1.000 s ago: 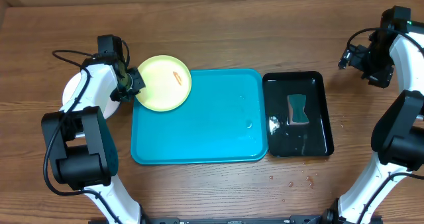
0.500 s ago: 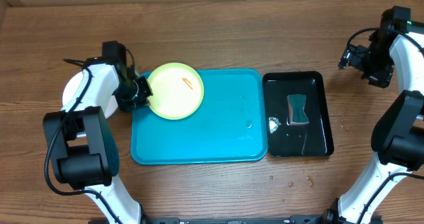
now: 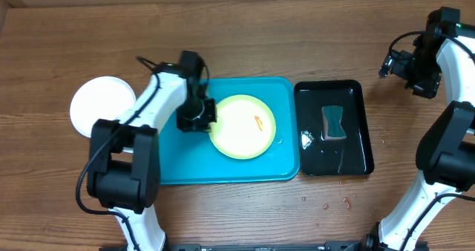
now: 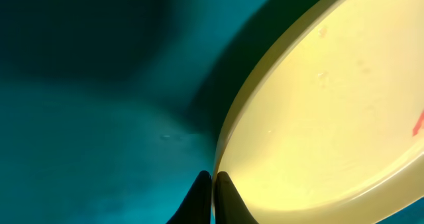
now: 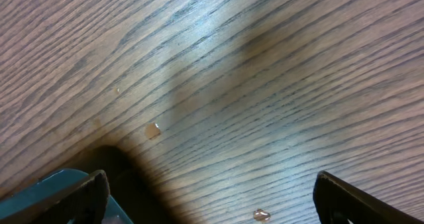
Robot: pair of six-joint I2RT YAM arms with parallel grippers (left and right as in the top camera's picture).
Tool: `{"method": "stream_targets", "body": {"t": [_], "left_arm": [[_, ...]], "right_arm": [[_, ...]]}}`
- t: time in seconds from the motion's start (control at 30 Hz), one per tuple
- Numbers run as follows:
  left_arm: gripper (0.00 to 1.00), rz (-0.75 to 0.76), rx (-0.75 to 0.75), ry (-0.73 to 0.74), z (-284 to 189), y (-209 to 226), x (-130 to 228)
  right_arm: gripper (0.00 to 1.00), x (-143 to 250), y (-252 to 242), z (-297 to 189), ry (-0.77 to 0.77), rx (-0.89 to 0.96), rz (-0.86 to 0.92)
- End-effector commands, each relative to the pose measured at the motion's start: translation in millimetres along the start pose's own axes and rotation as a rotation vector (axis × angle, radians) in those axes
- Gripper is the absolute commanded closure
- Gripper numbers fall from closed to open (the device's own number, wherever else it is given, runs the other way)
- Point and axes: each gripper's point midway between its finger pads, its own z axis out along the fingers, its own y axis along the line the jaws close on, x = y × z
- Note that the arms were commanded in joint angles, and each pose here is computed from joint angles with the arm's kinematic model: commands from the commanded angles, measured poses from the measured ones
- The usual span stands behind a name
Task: Clean dirty plates on tray and stack at the side
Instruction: 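Drag the yellow plate right to the teal tray center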
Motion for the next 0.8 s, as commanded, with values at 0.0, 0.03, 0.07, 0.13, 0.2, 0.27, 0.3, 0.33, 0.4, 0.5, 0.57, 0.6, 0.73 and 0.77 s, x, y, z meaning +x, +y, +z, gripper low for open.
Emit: {"method": "stream_targets", "body": {"t": [0.0, 0.03, 0.07, 0.13, 0.2, 0.27, 0.3, 0.33, 0.4, 0.5, 0.57, 0.6, 0.73, 0.77], "left_arm": [[0.96, 0.019, -0.003, 0.013, 6.9, -10.4, 5.3], [0.96, 0.029, -0.018, 0.011, 7.8, -11.4, 6.0], [0.96, 0.038, -0.029, 0.007, 8.5, -12.3, 6.2], [0.96, 0.053, -0.046, -0.003, 9.6, -14.1, 5.9], [0.96, 0.065, -0.044, -0.009, 10.6, -18.2, 5.6], [0.96, 0.078, -0.044, -0.012, 11.6, -22.0, 6.2], [0.95, 0.082, -0.043, -0.013, 11.9, -23.3, 6.4], [0.93, 0.085, -0.046, -0.013, 12.3, -23.9, 6.6], [0.86, 0.078, -0.066, -0.020, 12.6, -22.5, 6.3], [0.85, 0.074, -0.080, -0.024, 13.0, -21.9, 6.4], [0.85, 0.076, -0.080, -0.023, 13.2, -22.5, 6.8], [0.85, 0.077, -0.080, -0.024, 13.3, -22.8, 6.9], [0.85, 0.079, -0.077, -0.033, 13.3, -23.9, 4.6], [0.85, 0.080, -0.076, -0.035, 13.3, -24.1, 4.1]], "right_arm": [[0.00, -6.6, 3.1, -18.0, -0.049, -0.012, -0.003], [0.00, -6.6, 3.0, -18.0, -0.049, -0.011, -0.003], [0.00, -6.6, 3.1, -18.0, -0.049, -0.012, -0.003], [0.00, -6.6, 3.0, -18.0, -0.049, -0.011, -0.003], [0.00, -6.6, 3.0, -18.0, -0.049, -0.011, -0.003], [0.00, -6.6, 3.1, -18.0, -0.049, -0.012, -0.003], [0.00, -6.6, 3.1, -18.0, -0.049, -0.012, -0.003], [0.00, -6.6, 3.1, -18.0, -0.049, -0.012, -0.003], [0.00, -6.6, 3.1, -18.0, -0.049, -0.012, -0.003], [0.00, -6.6, 3.1, -18.0, -0.049, -0.012, -0.003], [0.00, -6.6, 3.1, -18.0, -0.049, -0.012, -0.003], [0.00, -6.8, 3.4, -18.0, -0.050, -0.013, -0.002], [0.00, -14.0, 7.2, -18.5, -0.079, -0.029, -0.006], [0.00, -12.5, 9.3, -18.5, -0.072, -0.042, -0.006]]}}
